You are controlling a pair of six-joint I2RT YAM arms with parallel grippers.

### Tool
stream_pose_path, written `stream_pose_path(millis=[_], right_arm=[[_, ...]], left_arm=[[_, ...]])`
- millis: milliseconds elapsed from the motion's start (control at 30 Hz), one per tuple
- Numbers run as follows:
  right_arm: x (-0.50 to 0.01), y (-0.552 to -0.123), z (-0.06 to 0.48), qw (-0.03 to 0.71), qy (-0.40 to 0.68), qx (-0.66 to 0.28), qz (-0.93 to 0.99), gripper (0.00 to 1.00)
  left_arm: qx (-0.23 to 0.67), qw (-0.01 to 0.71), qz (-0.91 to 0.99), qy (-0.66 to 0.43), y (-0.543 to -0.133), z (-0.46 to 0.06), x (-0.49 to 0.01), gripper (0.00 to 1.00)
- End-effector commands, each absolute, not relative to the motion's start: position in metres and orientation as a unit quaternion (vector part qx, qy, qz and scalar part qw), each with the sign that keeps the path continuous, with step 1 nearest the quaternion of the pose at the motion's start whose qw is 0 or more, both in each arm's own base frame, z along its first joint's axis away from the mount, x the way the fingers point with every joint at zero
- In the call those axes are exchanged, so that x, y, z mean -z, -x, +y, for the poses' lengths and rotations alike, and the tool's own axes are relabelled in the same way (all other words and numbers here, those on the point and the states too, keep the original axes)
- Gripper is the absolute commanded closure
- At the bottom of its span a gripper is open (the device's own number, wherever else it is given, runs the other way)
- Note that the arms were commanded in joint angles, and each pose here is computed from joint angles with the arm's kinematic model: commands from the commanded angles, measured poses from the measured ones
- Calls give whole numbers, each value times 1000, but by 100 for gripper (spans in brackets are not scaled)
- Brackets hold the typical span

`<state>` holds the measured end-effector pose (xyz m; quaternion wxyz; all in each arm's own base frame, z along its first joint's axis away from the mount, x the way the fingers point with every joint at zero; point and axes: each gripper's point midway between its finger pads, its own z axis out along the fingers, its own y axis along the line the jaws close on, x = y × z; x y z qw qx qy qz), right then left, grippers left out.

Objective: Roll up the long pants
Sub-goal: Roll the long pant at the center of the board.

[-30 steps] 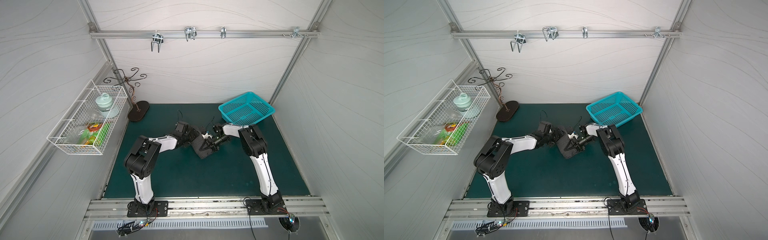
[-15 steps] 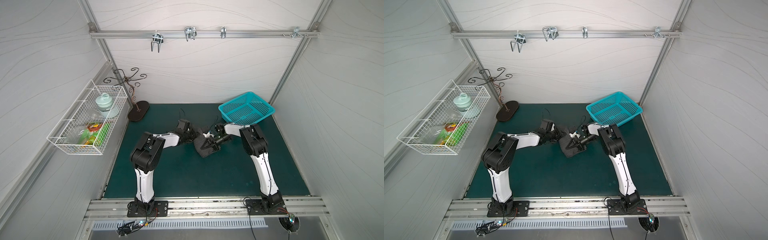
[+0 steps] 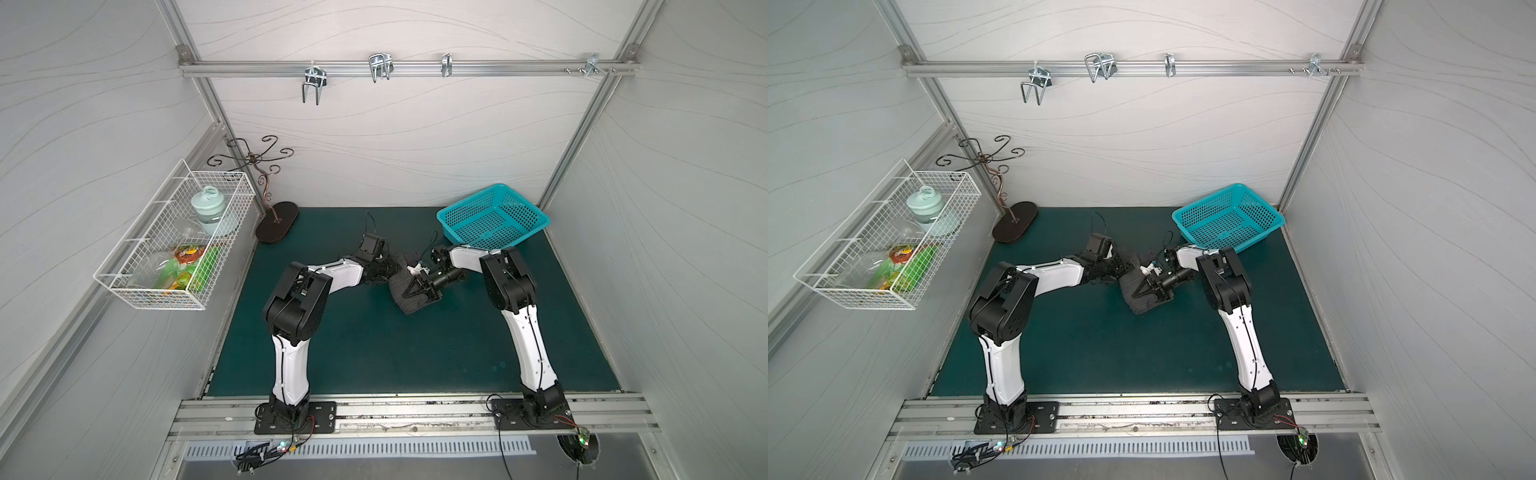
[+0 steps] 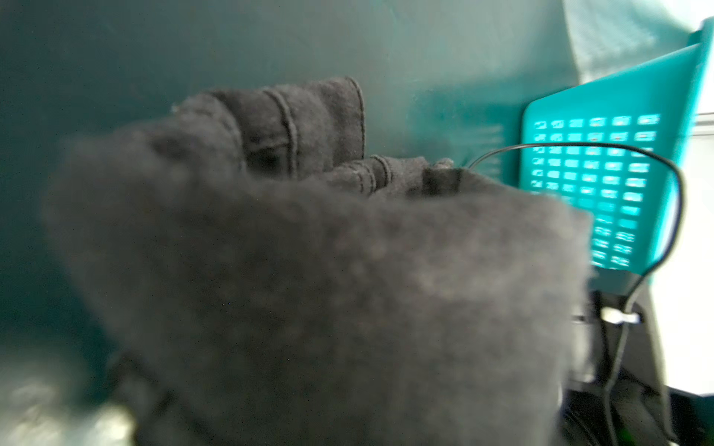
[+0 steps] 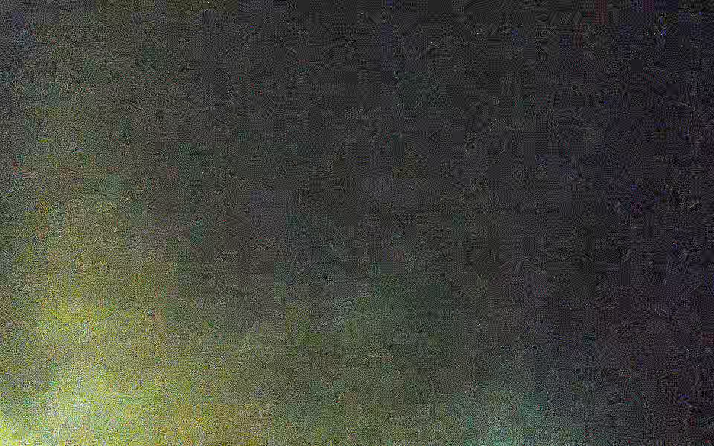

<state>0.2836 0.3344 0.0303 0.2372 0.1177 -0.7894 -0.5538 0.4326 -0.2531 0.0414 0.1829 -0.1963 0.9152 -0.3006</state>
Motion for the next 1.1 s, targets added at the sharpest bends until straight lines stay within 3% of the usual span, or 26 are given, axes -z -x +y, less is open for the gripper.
stream_pose_path(millis=[0,167,300,367,567,1067], right_arm=[[93,-177,258,404,-94,220,-883,64],[74,-194,258,354,-117,206,-905,44],[56,-209,265,315,-125,210,-917,39],[46,-216,267,298,-130,205,-923,32],[10,-236,271,254,-151,200,-934,1],[-79,-270,249,147,-177,182,-956,1]], left_arm=[[145,141,957,210,-404,-209,25,100],[100,123,967,197,-390,-196,30,100],[69,107,975,184,-380,-188,34,100],[58,102,977,180,-376,-184,35,100],[38,88,982,165,-370,-178,36,100],[22,66,988,140,-364,-176,40,100]])
